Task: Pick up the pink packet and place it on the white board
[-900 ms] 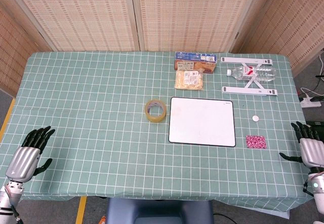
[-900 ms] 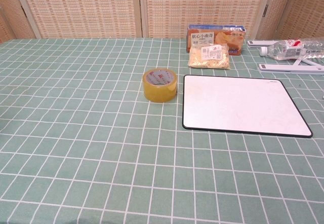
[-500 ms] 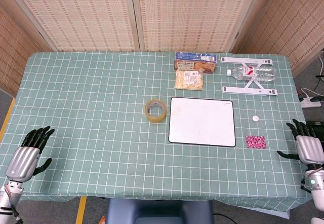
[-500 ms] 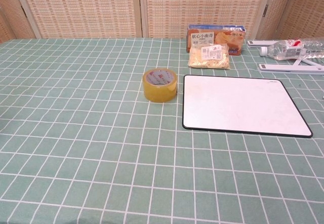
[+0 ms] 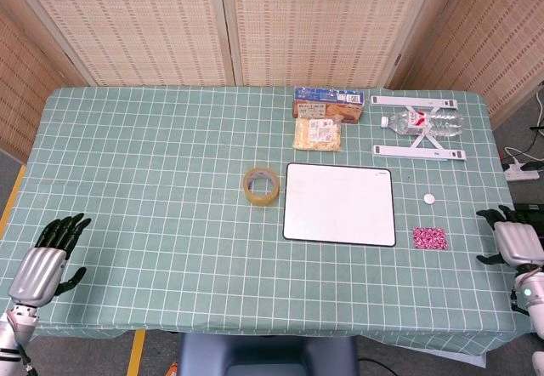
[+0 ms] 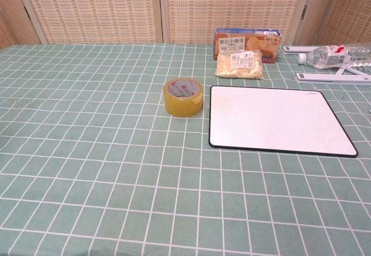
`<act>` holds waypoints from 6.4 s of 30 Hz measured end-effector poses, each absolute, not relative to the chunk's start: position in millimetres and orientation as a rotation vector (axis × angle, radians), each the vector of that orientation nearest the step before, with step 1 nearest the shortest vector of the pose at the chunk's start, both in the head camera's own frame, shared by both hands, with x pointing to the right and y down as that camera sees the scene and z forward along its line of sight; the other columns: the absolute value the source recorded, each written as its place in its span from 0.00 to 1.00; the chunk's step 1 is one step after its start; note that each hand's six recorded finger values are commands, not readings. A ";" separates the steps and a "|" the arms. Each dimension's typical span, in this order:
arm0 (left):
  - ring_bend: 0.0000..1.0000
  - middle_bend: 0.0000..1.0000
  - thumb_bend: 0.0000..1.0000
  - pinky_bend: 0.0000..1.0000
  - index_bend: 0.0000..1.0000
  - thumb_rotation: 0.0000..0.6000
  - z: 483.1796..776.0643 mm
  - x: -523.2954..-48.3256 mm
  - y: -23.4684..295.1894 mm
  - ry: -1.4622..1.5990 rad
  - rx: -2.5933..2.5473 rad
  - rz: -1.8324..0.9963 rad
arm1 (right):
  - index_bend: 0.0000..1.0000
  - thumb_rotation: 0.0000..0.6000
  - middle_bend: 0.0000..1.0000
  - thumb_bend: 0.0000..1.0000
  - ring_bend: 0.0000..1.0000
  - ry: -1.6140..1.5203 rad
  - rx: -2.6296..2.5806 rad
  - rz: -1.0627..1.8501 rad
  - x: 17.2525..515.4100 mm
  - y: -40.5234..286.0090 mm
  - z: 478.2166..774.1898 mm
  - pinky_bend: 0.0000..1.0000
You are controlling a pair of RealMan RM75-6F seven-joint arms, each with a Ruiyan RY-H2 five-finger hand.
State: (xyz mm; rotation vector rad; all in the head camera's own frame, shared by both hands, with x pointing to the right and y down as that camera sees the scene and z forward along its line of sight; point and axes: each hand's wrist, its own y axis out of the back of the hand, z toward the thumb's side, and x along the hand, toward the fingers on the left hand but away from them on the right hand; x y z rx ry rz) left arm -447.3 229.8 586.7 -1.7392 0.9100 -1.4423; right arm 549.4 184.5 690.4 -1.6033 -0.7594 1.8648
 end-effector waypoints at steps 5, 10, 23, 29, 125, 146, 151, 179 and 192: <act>0.00 0.00 0.28 0.00 0.00 1.00 585.7 -449.3 230.7 0.910 -1.739 -1.446 | 0.22 1.00 0.35 0.00 0.31 -0.767 -1.652 1.843 536.6 183.4 695.4 0.45; 0.00 0.00 0.27 0.00 0.00 1.00 584.4 -451.8 232.0 0.919 -1.740 -1.448 | 0.22 1.00 0.39 0.00 0.37 -0.747 -1.681 1.861 530.4 183.0 701.2 0.49; 0.00 0.00 0.27 0.00 0.00 1.00 588.0 -453.0 234.1 0.903 -1.751 -1.463 | 0.25 1.00 0.42 0.00 0.40 -0.681 -1.726 1.888 511.6 173.5 712.8 0.50; 0.00 0.00 0.28 0.00 0.00 1.00 588.6 -453.2 234.1 0.901 -1.757 -1.464 | 0.30 1.00 0.42 0.00 0.41 -0.655 -1.723 1.888 503.7 170.0 713.6 0.50; 0.00 0.00 0.27 0.00 0.00 1.00 586.8 -466.6 243.6 0.934 -1.771 -1.491 | 0.49 1.00 0.44 0.00 0.46 -0.670 -1.754 1.697 397.6 73.5 680.6 0.48; 0.00 0.00 0.28 0.00 0.00 1.00 581.7 -465.9 242.6 0.950 -1.789 -1.453 | 0.49 1.00 0.45 0.00 0.46 -0.529 -1.777 1.759 276.1 47.3 753.1 0.48; 0.00 0.00 0.28 0.00 0.00 1.00 580.1 -466.8 241.7 0.960 -1.790 -1.446 | 0.49 1.00 0.45 0.00 0.46 -0.518 -1.773 1.774 269.8 48.5 760.1 0.48; 0.00 0.00 0.27 0.00 0.00 1.00 584.6 -462.4 243.1 0.928 -1.801 -1.447 | 0.36 1.00 0.46 0.00 0.47 -0.639 -1.565 1.872 380.9 42.6 708.2 0.48; 0.00 0.00 0.27 0.00 0.00 1.00 592.0 -455.4 243.5 0.898 -1.800 -1.460 | 0.36 1.00 0.47 0.00 0.48 -0.674 -1.553 2.047 460.7 60.7 728.9 0.49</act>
